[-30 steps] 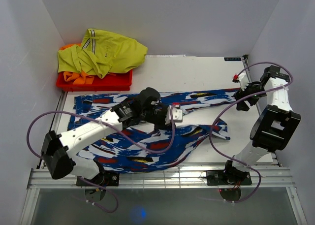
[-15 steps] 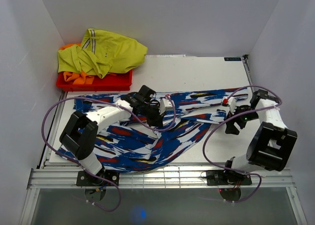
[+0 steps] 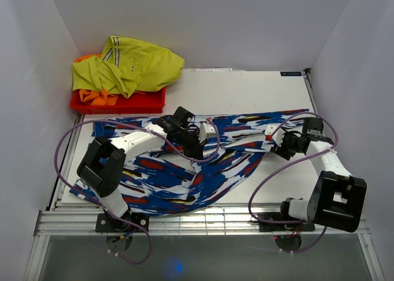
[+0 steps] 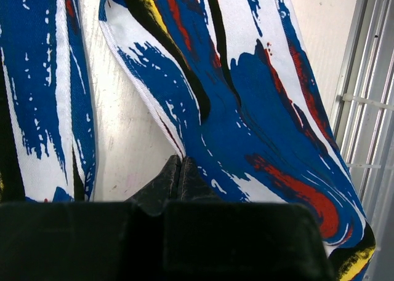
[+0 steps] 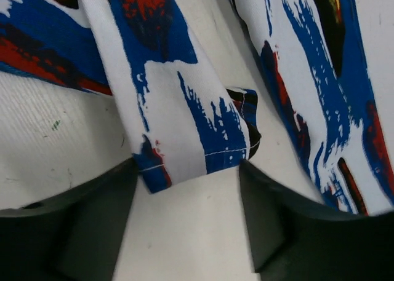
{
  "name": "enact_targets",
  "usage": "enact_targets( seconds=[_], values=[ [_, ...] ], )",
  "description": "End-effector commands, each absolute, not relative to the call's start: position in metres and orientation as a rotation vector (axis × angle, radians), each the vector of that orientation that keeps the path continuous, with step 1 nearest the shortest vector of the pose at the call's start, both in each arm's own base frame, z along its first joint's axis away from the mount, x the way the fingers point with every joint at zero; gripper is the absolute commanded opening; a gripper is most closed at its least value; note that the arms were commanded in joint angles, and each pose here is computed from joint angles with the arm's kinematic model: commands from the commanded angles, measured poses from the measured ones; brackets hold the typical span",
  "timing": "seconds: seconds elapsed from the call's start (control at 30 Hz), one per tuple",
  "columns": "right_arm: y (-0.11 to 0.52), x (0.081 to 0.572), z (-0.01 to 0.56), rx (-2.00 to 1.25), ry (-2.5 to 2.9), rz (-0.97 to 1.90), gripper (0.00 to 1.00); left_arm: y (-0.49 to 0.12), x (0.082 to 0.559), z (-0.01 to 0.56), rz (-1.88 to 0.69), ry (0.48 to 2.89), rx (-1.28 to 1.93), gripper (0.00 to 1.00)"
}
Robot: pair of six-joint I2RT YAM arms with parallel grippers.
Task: Fold and stack the trousers
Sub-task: Flatten the trousers out
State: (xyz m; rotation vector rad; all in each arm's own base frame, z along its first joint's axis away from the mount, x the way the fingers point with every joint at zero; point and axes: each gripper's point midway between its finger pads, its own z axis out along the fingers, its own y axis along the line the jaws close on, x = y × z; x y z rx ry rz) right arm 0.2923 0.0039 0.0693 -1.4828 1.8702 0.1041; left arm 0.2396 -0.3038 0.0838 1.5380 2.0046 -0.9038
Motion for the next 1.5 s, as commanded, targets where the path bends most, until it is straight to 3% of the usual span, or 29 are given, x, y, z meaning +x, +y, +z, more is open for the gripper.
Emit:
enact_targets(
  seconds=[0.0, 0.1, 0.13, 0.2, 0.53, 0.83, 0.97, 1.2, 1.23, 1.27, 1.3, 1.33, 1.43, 1.47],
  values=[
    [0.006, 0.31, 0.07, -1.571, 1.764, 0.008, 0.57, -0.305, 0.243, 0.095, -0.922, 1.973, 1.515, 0.0],
    [0.001, 0.314, 0.071, -1.595, 1.78, -0.007, 0.4, -0.305, 0.245, 0.097, -0.92, 1.975, 1.505, 0.0],
    [-0.002, 0.31, 0.069, -1.608, 1.815, -0.002, 0.21, -0.305, 0.246, 0.099, -0.919, 1.971, 1.501, 0.0],
    [-0.008, 0.311, 0.078, -1.607, 1.832, -0.017, 0.08, -0.306, 0.247, 0.101, -0.914, 1.963, 1.5, 0.0],
    [-0.05, 0.256, 0.169, -1.587, 1.899, -0.152, 0.08, -0.307, 0.233, 0.146, -0.912, 1.775, 1.53, 0.0],
    [-0.079, 0.201, 0.214, -1.561, 2.007, -0.246, 0.08, -0.336, 0.168, 0.183, -0.932, 1.484, 1.666, 0.0],
    [-0.105, 0.195, 0.2, -1.573, 2.135, -0.247, 0.08, -0.361, 0.195, 0.183, -0.89, 1.493, 1.591, 0.0],
    [-0.139, 0.214, 0.138, -1.446, 2.432, 0.058, 0.08, -0.383, 0.299, 0.163, -0.687, 1.577, 1.376, 0.0],
    [-0.143, 0.219, 0.131, -1.436, 2.472, 0.069, 0.08, -0.38, 0.313, 0.159, -0.656, 1.616, 1.341, 0.02],
    [-0.146, 0.224, 0.124, -1.413, 2.499, 0.088, 0.08, -0.382, 0.328, 0.156, -0.636, 1.638, 1.318, 0.14],
    [-0.15, 0.23, 0.11, -1.391, 2.53, 0.128, 0.08, -0.374, 0.34, 0.155, -0.614, 1.667, 1.29, 0.27],
    [-0.151, 0.233, 0.103, -1.359, 2.564, 0.141, 0.08, -0.37, 0.344, 0.157, -0.624, 1.691, 1.271, 0.46],
    [-0.157, 0.241, 0.08, -1.358, 2.624, 0.125, 0.08, -0.346, 0.344, 0.184, -0.644, 1.69, 1.202, 0.67],
    [-0.156, 0.236, 0.068, -1.371, 2.648, 0.145, 0.08, -0.337, 0.342, 0.192, -0.637, 1.696, 1.181, 0.68]
  ],
)
